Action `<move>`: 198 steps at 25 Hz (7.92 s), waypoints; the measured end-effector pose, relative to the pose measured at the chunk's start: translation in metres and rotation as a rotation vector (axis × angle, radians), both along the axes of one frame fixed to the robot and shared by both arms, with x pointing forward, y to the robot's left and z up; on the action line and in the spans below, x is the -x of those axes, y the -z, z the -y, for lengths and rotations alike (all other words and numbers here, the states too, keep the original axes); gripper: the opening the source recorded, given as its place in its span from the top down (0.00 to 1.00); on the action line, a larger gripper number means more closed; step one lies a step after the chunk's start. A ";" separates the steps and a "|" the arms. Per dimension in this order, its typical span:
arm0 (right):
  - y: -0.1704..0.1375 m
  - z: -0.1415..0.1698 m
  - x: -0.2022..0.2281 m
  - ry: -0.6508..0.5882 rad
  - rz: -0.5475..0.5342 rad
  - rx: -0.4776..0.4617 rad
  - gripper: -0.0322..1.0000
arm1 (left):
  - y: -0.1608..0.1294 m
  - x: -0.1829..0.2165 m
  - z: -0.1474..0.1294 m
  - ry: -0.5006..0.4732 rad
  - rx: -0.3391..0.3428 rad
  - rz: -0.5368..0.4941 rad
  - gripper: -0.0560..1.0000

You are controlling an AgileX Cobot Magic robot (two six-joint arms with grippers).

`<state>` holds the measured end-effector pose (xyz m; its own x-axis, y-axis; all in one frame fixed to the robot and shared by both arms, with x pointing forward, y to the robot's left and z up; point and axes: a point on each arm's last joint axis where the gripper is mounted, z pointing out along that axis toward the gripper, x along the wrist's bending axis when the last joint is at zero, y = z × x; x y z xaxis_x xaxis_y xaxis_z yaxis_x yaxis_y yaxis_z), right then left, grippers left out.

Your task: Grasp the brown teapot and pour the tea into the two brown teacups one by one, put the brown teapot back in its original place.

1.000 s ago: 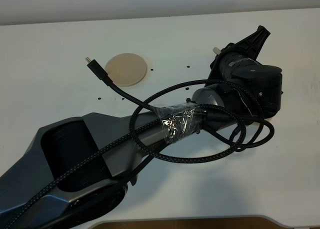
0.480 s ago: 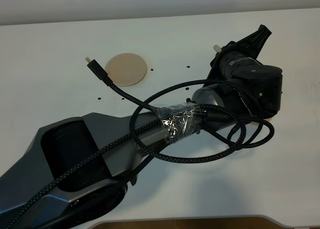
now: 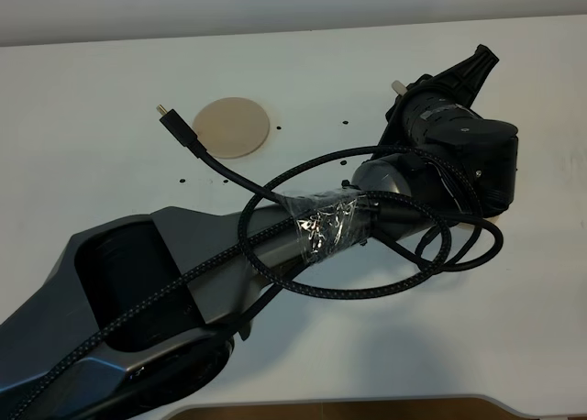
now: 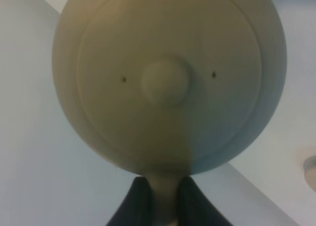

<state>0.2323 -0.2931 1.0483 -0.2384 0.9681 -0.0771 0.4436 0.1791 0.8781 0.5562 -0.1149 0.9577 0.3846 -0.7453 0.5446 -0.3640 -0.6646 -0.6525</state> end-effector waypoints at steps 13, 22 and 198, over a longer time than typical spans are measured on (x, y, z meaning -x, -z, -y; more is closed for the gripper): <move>0.000 0.000 0.000 0.000 0.000 0.000 0.55 | 0.002 0.001 0.000 -0.006 0.011 -0.020 0.83; 0.000 0.000 0.000 0.000 0.000 0.000 0.55 | 0.007 0.005 -0.002 -0.060 0.058 -0.083 0.83; 0.000 0.000 0.000 0.000 0.000 0.000 0.55 | 0.018 -0.069 -0.023 -0.141 0.336 -0.084 0.83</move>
